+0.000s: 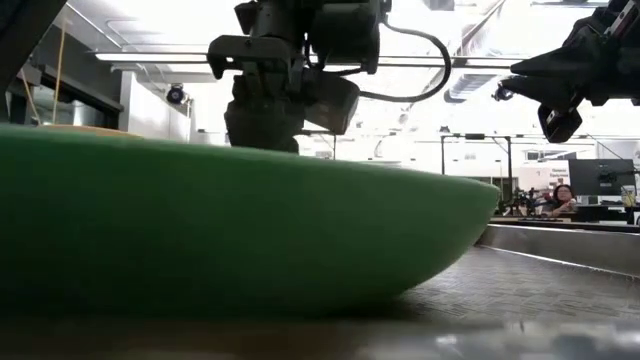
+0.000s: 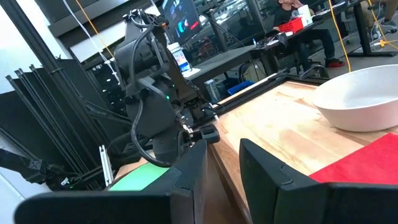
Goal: Set up tray
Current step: Put the green plate on the brown serving tray
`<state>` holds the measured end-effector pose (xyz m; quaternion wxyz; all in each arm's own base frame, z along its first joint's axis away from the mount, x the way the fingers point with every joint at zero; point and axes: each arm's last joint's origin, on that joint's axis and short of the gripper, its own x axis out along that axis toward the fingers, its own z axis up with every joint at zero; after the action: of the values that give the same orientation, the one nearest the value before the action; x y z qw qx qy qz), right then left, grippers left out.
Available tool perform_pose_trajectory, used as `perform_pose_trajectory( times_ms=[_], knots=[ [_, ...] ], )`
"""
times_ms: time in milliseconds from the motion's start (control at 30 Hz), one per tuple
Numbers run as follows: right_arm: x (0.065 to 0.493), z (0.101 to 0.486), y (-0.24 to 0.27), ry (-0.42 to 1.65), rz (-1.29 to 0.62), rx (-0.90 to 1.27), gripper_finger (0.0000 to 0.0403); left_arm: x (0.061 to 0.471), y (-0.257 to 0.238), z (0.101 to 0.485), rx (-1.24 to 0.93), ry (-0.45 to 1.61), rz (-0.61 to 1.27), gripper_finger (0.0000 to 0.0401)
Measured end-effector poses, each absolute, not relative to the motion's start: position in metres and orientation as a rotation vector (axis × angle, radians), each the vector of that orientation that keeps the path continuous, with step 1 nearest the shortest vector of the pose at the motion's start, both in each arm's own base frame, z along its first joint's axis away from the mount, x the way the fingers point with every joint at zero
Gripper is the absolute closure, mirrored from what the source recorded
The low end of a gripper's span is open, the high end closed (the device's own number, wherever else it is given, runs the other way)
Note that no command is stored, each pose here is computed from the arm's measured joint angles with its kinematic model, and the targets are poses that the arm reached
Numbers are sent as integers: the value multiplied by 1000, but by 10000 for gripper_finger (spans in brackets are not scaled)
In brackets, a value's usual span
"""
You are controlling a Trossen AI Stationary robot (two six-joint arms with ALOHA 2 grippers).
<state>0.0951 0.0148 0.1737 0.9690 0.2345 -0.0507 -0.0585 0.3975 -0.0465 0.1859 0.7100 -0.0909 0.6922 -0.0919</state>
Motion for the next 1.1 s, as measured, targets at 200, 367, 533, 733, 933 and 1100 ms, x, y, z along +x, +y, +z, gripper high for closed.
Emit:
perform_pose_trajectory(
  times_ms=[200, 367, 533, 733, 933, 1100],
  knots=[
    [95, 174, 15, -102, -118, 474, 329, 399, -46, 186, -185, 1522, -198, 389],
    [95, 174, 15, -103, -118, 474, 329, 399, -46, 186, -168, 1520, -209, 389],
    [95, 174, 15, -103, -118, 474, 329, 398, -46, 186, -168, 1525, -208, 389],
    [95, 174, 15, -103, -118, 474, 329, 397, -46, 186, -166, 1538, -205, 370],
    [95, 174, 15, -103, -118, 474, 329, 397, -46, 186, -160, 1538, -200, 366],
    [95, 174, 15, -103, -118, 474, 329, 397, -46, 186, -159, 1537, -199, 358]
  ],
)
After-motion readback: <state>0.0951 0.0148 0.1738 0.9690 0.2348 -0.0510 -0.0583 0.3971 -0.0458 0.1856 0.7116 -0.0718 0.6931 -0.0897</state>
